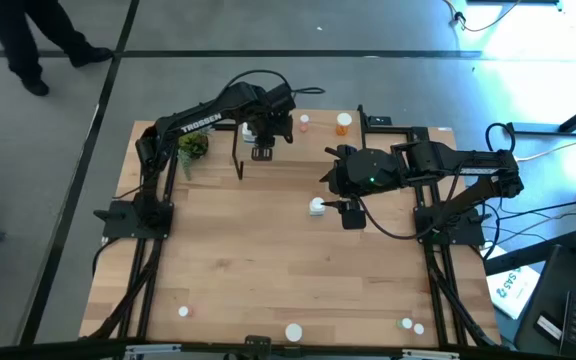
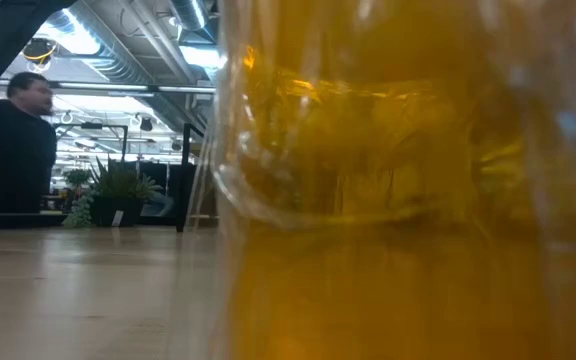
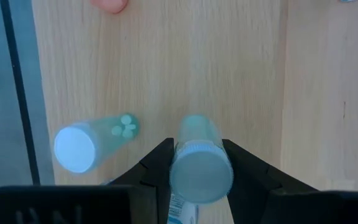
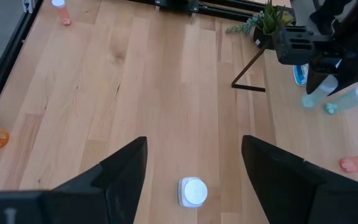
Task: Pick and place medicine bottles onto shelf by color
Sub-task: Put the top blue pill bottle on the shelf aligned with the other blue pill bottle
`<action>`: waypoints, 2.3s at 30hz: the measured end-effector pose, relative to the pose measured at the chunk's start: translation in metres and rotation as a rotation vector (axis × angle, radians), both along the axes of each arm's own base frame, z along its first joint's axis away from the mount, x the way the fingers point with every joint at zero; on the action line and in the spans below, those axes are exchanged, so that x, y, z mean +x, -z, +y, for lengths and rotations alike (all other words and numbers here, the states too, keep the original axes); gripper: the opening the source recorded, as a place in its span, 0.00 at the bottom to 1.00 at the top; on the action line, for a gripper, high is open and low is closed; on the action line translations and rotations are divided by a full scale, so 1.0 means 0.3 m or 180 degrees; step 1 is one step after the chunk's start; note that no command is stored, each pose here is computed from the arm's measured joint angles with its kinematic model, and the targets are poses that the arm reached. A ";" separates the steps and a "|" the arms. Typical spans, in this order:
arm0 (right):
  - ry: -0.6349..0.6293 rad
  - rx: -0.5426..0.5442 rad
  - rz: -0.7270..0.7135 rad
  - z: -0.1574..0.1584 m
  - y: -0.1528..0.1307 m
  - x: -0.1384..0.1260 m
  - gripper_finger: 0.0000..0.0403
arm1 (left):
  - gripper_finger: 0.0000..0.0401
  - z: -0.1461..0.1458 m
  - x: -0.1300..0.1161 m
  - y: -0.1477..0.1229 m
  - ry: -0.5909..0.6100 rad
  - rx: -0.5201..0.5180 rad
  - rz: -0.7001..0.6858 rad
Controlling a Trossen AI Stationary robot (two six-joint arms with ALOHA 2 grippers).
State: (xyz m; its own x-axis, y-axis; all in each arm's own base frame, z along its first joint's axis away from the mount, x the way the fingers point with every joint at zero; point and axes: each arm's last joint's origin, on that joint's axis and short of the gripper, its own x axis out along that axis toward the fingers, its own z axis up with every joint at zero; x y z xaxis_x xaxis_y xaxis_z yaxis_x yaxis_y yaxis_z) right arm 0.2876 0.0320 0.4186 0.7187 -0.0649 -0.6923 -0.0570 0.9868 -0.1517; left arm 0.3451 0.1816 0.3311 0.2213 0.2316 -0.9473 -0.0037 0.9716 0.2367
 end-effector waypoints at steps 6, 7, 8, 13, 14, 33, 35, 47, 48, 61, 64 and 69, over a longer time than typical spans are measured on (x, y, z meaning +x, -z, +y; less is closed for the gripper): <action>0.0000 0.0000 0.0000 0.000 0.000 0.000 0.66 | 0.27 0.002 -0.001 0.000 0.0052 0.0010 0.0012; -0.0002 -0.0001 0.0000 0.000 0.000 0.000 0.66 | 0.27 0.002 -0.001 0.000 0.0056 0.0013 0.0014; -0.0001 0.0000 0.0000 0.000 0.000 0.000 0.66 | 0.27 0.001 -0.001 0.000 0.0057 0.0011 0.0013; 0.0000 0.0000 -0.0002 0.000 0.000 0.000 0.66 | 0.27 0.010 0.006 0.023 0.0049 -0.0053 0.0081; -0.0001 -0.0001 -0.0001 0.000 0.000 0.001 0.66 | 0.27 0.013 0.003 0.028 0.0044 -0.0084 0.0102; 0.0001 0.0000 -0.0005 0.000 0.000 0.001 0.66 | 0.27 0.024 0.016 0.040 0.0063 -0.0072 0.0082; 0.0001 0.0000 -0.0005 0.000 0.000 0.001 0.66 | 0.28 0.025 0.017 0.041 0.0063 -0.0069 0.0074; 0.0001 -0.0001 -0.0004 0.000 0.000 0.001 0.66 | 0.50 0.027 0.019 0.046 0.0002 -0.0065 0.0080; 0.0000 0.0000 -0.0004 0.000 0.000 0.001 0.66 | 0.51 0.027 0.019 0.046 0.0002 -0.0064 0.0079; 0.0000 0.0000 -0.0004 0.000 0.000 0.001 0.66 | 0.62 0.016 0.012 0.021 0.0004 0.0030 0.0027; 0.0001 0.0000 -0.0004 0.000 0.000 0.001 0.66 | 0.62 0.015 0.013 0.021 0.0021 0.0034 0.0032; 0.0001 0.0000 -0.0004 0.000 0.000 0.001 0.66 | 0.62 0.008 0.017 0.021 0.0038 0.0068 0.0051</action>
